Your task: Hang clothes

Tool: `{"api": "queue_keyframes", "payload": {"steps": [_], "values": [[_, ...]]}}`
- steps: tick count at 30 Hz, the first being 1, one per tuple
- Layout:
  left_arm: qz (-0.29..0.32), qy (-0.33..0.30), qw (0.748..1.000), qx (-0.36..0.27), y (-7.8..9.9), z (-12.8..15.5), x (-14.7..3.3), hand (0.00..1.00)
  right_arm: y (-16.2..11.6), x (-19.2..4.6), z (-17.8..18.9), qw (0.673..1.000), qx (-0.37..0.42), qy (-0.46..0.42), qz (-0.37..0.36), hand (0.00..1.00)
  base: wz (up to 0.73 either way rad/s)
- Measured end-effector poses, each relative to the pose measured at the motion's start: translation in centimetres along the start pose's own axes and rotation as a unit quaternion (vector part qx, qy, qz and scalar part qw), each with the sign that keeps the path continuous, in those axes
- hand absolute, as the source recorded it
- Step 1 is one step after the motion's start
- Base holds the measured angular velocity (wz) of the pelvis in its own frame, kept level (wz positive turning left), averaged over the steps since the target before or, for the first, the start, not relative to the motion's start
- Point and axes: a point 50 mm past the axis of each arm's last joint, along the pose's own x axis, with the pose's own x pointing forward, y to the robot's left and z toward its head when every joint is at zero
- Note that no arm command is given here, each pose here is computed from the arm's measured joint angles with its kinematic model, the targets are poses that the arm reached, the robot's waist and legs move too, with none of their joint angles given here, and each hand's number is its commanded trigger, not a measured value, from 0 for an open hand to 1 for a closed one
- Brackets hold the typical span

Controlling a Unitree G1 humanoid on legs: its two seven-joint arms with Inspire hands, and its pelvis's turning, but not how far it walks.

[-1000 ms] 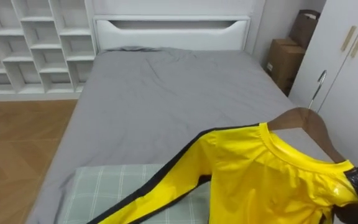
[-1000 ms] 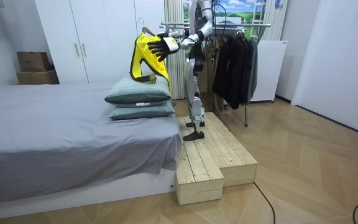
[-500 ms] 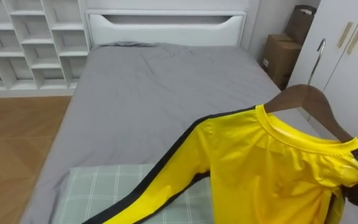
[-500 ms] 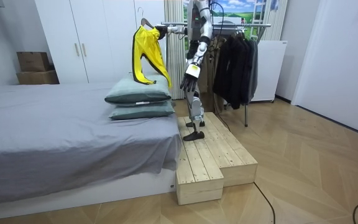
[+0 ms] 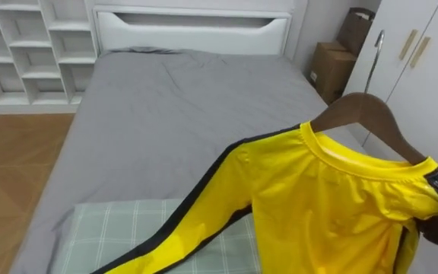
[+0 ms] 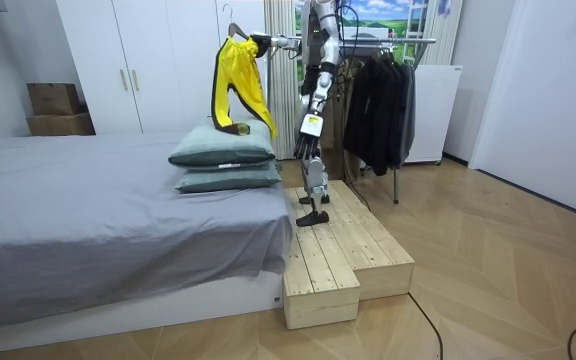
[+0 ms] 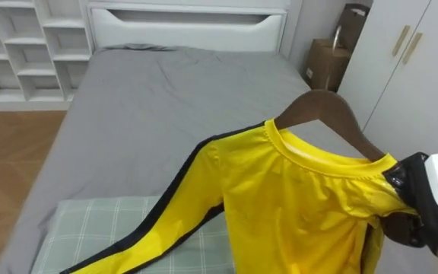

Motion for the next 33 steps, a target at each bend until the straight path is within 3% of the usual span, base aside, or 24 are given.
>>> {"api": "queue_keyframes", "payload": {"steps": [9, 16, 23, 29, 33], "values": [[-0.055, -0.013, 0.998, 0.031, -1.4, 1.1, 0.0, 0.0, 0.0, 0.0, 0.1, 1.0, 0.006, -0.002, -0.002, 1.0, -0.08], [-0.089, 0.01, 0.994, 0.066, -1.5, 0.1, 0.0, 0.0, 1.1, -1.2, -0.3, 1.0, 0.003, 0.008, 0.019, 1.0, -0.25], [-0.114, 0.054, 0.987, 0.101, -1.3, -1.8, -0.2, 0.0, 1.5, -1.5, 0.0, 1.0, 0.01, -0.002, 0.025, 1.0, -0.94], [-0.125, 0.049, 0.986, 0.098, -1.3, -0.6, 0.2, 0.0, 2.8, -1.7, 1.5, 0.998, 0.019, -0.032, 0.052, 1.0, -1.08], [-0.127, 0.063, 0.985, 0.102, -1.4, -0.8, 0.2, 0.0, 3.0, -1.8, 1.8, 0.997, 0.022, -0.041, 0.056, 1.0, -0.46]]}}
